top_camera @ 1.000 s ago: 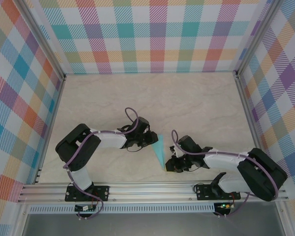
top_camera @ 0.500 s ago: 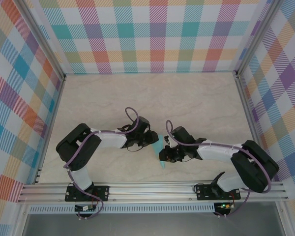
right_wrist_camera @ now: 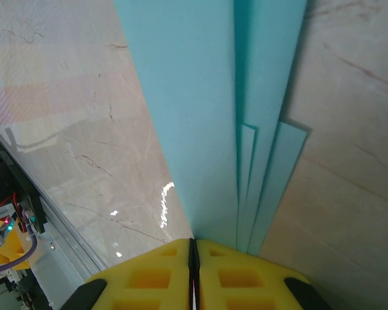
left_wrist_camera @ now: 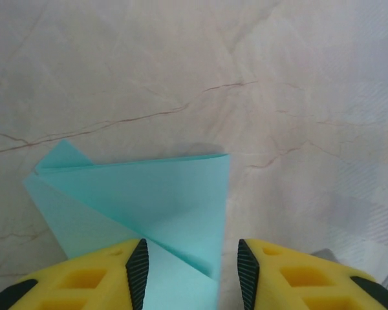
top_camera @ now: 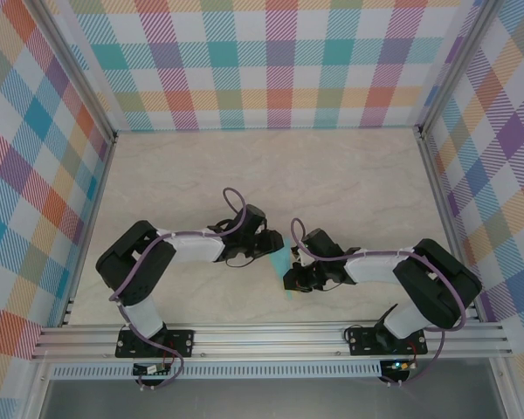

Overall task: Fold a paper plane with a square sheet of paper (pick it up from the middle)
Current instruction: Fold the wing for the fifth time at the center of the table.

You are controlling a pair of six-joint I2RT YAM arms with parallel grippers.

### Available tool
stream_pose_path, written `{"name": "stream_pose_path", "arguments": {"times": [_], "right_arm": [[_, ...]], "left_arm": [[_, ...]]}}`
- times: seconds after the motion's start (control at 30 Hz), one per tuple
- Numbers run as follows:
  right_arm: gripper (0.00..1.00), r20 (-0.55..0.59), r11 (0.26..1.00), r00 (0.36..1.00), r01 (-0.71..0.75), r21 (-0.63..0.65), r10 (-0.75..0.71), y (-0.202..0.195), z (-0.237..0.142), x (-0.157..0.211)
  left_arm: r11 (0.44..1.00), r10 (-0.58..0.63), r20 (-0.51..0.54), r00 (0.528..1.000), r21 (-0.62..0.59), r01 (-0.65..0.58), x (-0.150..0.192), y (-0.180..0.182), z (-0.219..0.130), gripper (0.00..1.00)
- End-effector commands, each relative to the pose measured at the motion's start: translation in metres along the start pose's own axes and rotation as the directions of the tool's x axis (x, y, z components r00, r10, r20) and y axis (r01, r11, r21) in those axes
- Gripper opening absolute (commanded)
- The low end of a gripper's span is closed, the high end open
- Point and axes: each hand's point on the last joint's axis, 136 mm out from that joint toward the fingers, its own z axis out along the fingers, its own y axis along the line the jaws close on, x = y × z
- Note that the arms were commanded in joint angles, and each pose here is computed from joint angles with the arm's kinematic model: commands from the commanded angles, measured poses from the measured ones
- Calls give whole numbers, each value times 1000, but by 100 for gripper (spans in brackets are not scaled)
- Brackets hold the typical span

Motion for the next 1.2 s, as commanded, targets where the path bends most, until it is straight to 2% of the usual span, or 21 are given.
{"name": "stream_pose_path", "arguments": {"times": [0.0,0.13,0.5,0.77,0.97,1.17], "right_arm": [[10,-40,990,998,-50,133,56,-38,7,18],[10,-44,989,997,-51,138,58,-39,8,18],[10,-41,989,997,-55,139,62,-41,9,19],[9,-49,989,997,-50,141,58,-43,7,23],[9,-63,989,997,-38,141,47,-45,7,28],[9,-71,991,997,-24,134,34,-45,7,29]], "left_arm": [[998,45,17,999,44,-46,1,-21,-21,44],[994,39,16,999,100,-41,5,-27,-26,46],[995,28,-4,1000,101,-27,15,-16,-8,46],[1000,14,16,1000,14,-14,15,13,14,45],[999,19,54,998,-39,-17,3,29,11,44],[999,11,65,998,-34,-9,-10,36,5,45]]}}
